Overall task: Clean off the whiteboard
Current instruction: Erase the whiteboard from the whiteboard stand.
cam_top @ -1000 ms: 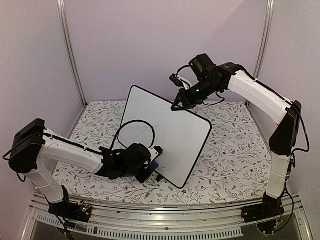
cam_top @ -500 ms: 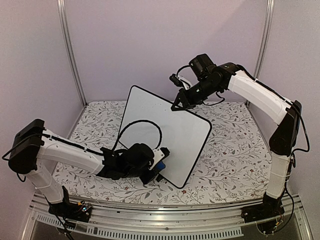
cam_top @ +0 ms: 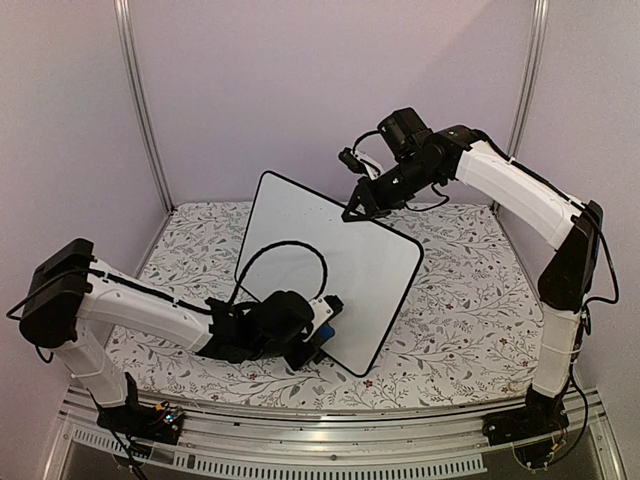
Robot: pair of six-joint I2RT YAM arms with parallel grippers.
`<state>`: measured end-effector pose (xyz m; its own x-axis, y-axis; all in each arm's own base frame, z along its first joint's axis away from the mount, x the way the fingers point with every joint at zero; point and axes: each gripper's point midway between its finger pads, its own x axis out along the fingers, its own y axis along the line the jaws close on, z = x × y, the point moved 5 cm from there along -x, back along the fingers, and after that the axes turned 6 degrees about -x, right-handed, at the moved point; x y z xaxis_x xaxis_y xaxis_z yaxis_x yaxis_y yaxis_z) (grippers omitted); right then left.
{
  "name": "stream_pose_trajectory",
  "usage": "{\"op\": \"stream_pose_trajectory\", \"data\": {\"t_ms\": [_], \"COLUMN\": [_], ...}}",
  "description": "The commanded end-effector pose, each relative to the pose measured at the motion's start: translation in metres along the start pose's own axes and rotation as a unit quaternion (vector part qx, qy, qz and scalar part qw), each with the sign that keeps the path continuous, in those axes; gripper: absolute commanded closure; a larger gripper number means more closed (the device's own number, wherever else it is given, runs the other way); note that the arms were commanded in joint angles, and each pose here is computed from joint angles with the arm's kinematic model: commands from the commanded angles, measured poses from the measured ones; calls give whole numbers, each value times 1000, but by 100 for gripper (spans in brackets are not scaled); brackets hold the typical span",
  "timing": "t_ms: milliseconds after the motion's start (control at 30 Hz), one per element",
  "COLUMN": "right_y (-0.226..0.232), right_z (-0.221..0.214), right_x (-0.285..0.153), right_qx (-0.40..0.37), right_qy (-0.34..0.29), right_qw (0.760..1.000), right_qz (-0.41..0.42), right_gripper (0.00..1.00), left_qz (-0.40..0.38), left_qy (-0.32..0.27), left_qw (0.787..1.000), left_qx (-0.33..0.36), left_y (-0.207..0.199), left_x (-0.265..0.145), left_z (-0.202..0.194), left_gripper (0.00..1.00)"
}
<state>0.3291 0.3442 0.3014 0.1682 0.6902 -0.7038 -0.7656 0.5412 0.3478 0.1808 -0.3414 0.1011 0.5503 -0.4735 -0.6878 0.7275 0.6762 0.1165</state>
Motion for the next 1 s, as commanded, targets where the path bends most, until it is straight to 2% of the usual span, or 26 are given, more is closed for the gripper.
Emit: {"op": "stream_pose_trajectory", "data": {"t_ms": [0,267,600,967], "right_y": [6,6,6,6], "right_z": [-20,-20,-21,-20], "right_x": [22,22,22,22], "right_qx": [0,0,1,0], "right_qy": [54,54,54,53], "right_qw": [999,998,998,999], "right_qz": [9,10,9,9], "right_gripper": [100,100,100,100], "left_qz": [60,72,5,-13], "left_qy": [54,75,-3,-6], "left_qw": [996,994,1000,999], "left_qx": [-30,-38,-2,43], "left_y": [34,42,12,-9], "left_x": [11,17,0,-4], "left_z": [-34,-46,-3,-2], "left_gripper": [100,100,100,100]}}
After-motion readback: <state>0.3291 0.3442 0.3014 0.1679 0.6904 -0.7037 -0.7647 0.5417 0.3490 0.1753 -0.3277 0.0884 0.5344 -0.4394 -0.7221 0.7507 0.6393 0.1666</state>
